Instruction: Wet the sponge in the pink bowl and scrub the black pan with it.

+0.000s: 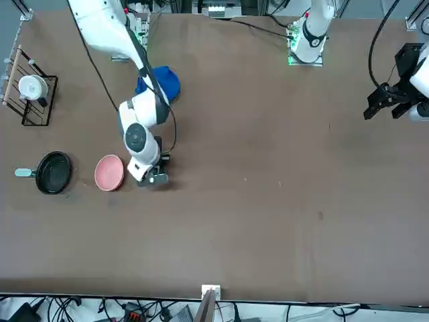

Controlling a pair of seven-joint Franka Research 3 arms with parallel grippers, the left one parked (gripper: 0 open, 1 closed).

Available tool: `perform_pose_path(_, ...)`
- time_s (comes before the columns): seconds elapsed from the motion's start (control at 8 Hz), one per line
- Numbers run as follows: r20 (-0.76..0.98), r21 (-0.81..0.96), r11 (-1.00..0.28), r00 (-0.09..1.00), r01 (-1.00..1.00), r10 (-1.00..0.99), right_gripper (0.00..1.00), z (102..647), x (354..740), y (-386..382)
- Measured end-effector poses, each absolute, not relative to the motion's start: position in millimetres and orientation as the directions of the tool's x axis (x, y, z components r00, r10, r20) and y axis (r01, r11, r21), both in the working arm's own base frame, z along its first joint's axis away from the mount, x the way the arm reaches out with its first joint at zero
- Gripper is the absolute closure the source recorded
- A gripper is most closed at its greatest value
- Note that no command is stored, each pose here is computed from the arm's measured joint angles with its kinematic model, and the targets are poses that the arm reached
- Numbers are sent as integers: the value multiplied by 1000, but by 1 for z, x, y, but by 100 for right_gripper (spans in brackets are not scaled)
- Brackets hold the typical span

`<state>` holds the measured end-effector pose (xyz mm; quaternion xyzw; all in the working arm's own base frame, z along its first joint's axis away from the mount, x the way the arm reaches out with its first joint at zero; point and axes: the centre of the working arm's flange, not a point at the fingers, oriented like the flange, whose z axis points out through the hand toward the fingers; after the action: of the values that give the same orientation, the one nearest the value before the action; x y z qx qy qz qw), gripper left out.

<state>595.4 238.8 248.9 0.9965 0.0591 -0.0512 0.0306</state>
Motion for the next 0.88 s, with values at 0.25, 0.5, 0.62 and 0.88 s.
perform_pose_path(0.25, -104, 37, -989, 985, 140, 136, 92, 291, 615, 178)
perform_pose_path(0.5, -114, 23, -982, 977, 186, 183, 92, 295, 626, 127)
perform_pose_path(0.62, -132, 16, -978, 970, 208, 205, 92, 292, 628, 106)
perform_pose_path(0.88, -156, 4, -974, 962, 226, 223, 92, 286, 631, 67)
